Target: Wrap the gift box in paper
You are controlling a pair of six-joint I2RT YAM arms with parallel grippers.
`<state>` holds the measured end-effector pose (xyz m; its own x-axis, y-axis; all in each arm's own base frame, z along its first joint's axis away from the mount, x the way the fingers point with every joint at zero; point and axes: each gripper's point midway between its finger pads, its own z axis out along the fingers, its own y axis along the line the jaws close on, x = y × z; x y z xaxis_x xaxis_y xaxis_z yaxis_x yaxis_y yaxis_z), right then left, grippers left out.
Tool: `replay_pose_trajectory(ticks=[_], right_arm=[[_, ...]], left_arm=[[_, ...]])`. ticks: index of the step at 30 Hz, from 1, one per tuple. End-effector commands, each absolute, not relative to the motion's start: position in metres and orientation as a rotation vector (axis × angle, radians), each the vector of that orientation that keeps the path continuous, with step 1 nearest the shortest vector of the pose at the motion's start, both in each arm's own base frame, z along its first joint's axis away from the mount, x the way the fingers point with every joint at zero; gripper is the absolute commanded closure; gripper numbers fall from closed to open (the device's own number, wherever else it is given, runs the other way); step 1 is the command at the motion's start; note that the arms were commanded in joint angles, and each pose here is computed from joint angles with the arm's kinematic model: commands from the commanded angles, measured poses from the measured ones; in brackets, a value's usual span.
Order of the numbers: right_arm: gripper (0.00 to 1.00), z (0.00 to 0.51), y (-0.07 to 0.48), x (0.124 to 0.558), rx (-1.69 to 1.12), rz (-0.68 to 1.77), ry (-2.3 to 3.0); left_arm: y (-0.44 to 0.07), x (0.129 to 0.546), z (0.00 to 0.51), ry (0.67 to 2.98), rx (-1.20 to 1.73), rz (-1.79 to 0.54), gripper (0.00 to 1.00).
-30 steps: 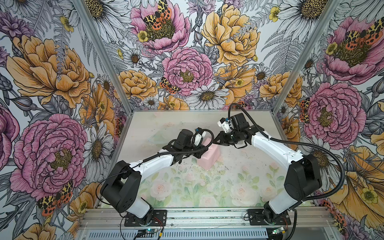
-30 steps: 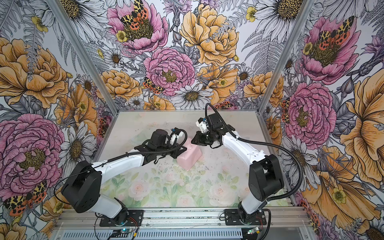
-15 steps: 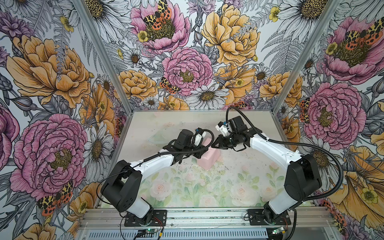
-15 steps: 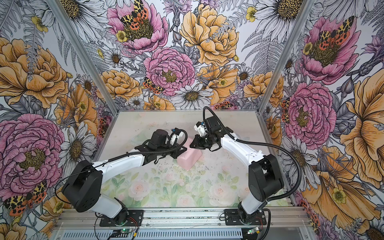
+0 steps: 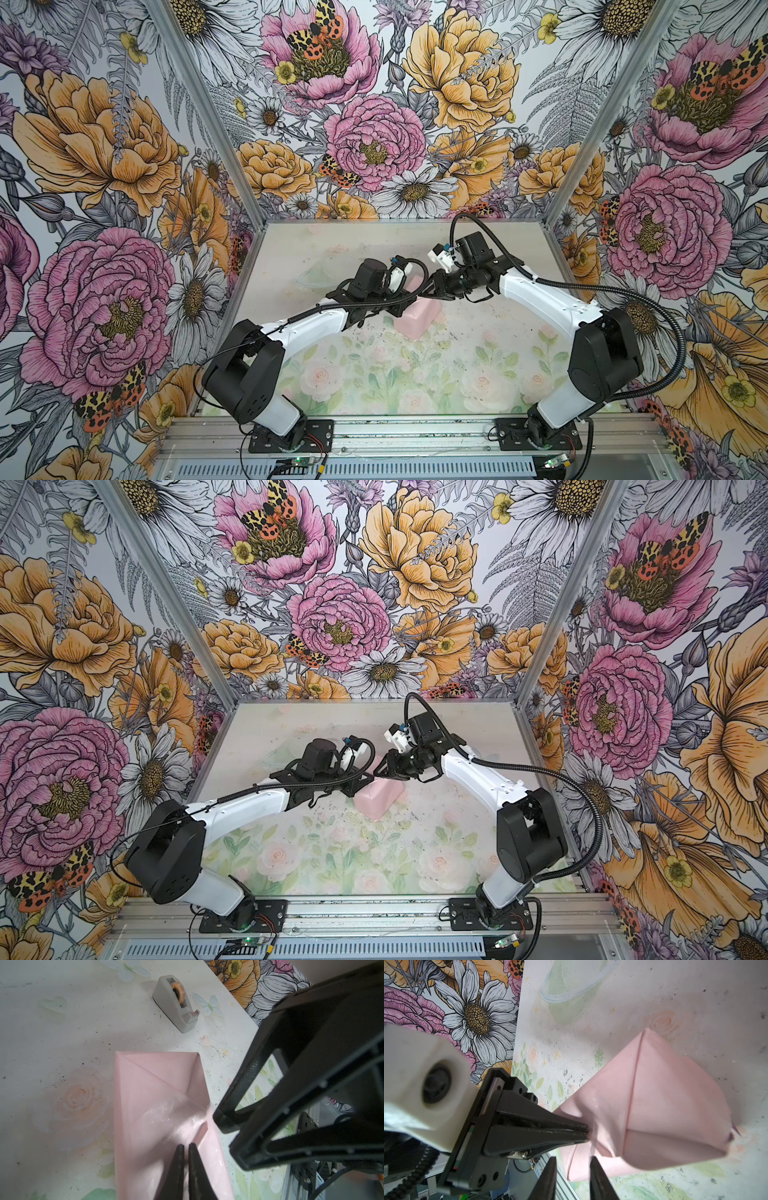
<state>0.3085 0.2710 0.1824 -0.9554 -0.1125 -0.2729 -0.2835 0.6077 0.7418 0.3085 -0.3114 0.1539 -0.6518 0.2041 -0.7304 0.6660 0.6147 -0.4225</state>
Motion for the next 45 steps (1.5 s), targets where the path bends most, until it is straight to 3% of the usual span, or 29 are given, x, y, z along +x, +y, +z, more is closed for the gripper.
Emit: replay_pose_trajectory(ticks=[1,13,22,30,37,45], right_arm=[[0.74,0.185,0.271,0.313,-0.313,1.296,2.602],[0.95,0.162,0.273,0.319,-0.303,1.225,2.656],[0.98,0.133,0.259,0.323,-0.236,1.085,2.736],[0.88,0.137,0.258,0.315,-0.267,1.098,2.735],[0.72,0.200,0.252,0.305,-0.369,1.164,2.520],[0.68,0.240,0.245,0.273,-0.446,1.338,2.294]], left_arm=[[-0.313,0.305,0.145,2.194,0.709,-0.934,0.91],[-0.311,0.305,0.147,2.189,0.705,-0.929,0.91],[-0.309,0.307,0.146,2.193,0.692,-0.927,0.91],[-0.309,0.310,0.147,2.188,0.688,-0.929,0.90],[-0.310,0.310,0.144,2.196,0.686,-0.934,0.91],[-0.310,0.310,0.144,2.193,0.690,-0.939,0.91]])
